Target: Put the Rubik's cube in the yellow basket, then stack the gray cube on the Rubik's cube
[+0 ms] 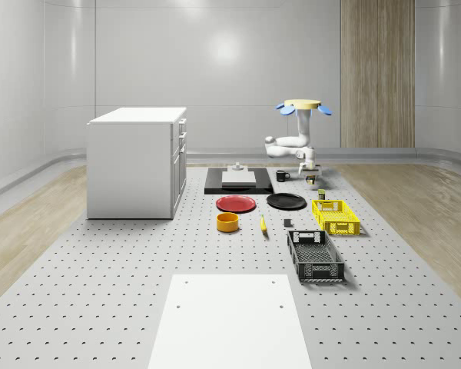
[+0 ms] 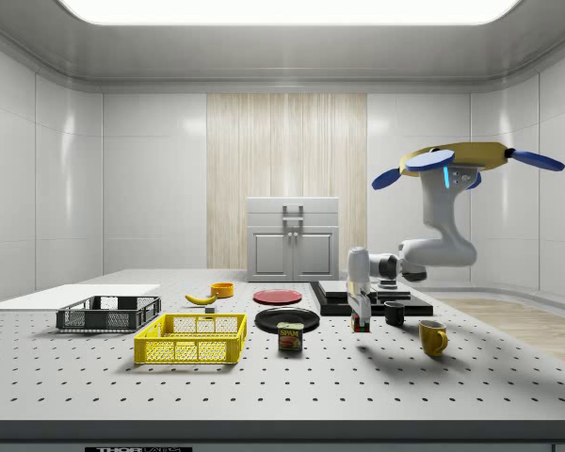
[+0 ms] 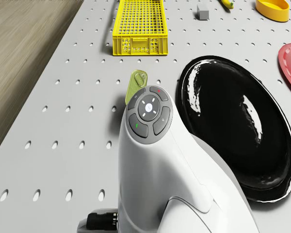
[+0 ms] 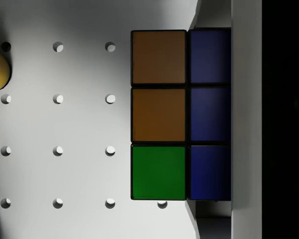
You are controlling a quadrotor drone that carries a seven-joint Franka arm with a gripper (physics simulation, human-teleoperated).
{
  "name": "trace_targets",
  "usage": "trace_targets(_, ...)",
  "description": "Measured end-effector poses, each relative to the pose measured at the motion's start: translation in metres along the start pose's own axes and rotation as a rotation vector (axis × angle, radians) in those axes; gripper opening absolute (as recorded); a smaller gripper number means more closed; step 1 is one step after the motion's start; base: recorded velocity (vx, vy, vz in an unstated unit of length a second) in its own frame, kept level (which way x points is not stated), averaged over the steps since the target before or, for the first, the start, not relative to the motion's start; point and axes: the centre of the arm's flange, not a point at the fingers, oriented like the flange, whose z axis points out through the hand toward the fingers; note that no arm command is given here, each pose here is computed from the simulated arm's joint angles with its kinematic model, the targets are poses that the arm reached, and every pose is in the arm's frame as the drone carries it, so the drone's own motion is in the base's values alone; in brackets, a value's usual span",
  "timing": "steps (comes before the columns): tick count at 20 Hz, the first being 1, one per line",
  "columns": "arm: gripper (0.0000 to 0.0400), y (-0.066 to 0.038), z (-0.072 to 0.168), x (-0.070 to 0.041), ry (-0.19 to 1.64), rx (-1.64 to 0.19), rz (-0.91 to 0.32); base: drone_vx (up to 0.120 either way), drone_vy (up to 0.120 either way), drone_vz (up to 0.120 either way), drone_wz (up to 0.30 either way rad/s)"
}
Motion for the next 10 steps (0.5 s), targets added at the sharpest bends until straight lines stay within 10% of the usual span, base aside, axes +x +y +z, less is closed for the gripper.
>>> trace_targets(4,0.0325,0.0,-0.0038,0.0,0.0,0.0,0.0,0.0,0.0,0.12,0.0)
trace_targets(10,0.0325,0.0,-0.0058,0.0,0.0,0.0,0.0,0.12,0.0,0.12,0.0)
